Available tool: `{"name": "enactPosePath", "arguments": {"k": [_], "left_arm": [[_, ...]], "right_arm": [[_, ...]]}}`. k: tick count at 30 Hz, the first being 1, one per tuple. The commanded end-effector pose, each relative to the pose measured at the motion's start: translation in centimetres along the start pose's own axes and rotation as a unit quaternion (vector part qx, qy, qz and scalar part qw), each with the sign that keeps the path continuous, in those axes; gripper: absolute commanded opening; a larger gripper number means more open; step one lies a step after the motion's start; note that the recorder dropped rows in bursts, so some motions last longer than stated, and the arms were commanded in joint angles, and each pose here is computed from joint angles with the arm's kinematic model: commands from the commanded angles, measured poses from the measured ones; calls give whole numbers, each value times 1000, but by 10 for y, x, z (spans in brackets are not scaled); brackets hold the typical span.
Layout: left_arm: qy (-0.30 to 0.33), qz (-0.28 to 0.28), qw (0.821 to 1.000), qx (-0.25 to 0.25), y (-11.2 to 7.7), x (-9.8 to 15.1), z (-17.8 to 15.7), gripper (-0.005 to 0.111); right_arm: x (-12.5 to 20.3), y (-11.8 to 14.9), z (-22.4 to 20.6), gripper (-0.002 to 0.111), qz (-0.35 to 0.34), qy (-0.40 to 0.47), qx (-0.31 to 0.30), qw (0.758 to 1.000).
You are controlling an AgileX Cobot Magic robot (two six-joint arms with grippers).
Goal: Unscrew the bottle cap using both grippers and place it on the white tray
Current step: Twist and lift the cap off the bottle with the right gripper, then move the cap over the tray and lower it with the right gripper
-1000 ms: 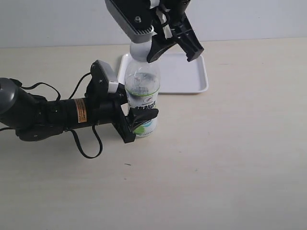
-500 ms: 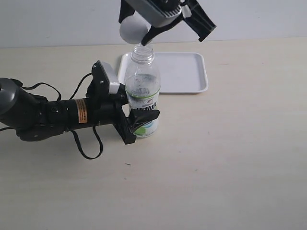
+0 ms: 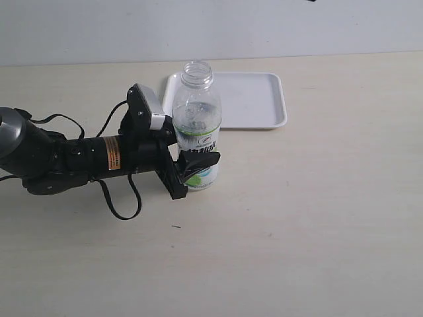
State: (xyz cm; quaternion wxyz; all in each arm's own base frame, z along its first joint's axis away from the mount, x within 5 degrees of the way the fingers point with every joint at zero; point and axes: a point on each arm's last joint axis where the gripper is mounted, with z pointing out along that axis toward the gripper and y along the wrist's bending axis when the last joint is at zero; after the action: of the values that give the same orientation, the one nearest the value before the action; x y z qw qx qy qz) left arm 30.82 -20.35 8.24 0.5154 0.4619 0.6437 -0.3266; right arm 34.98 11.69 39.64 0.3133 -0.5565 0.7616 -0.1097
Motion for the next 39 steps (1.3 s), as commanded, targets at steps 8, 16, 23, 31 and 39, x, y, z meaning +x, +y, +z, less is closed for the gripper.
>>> {"name": "enactPosePath", "arguments": {"k": [8,16,23,31,39], "left_arm": [[-7,6,1000,3,-1,-3,0,0],[-7,6,1000,2,-1,-3,0,0],[-7,5,1000,0,-1,-3,0,0],[-7,5,1000,0,-1,-3,0,0],[-7,5,1000,0,-1,-3,0,0]], "right_arm": [[50,-37,111,0,364,-25,-24,931],[83,-8,245,0,439,29,-42,897],[100,12,294,0,447,46,-44,892],[106,19,307,0,449,54,-48,891],[108,22,311,0,444,57,-51,893]]}}
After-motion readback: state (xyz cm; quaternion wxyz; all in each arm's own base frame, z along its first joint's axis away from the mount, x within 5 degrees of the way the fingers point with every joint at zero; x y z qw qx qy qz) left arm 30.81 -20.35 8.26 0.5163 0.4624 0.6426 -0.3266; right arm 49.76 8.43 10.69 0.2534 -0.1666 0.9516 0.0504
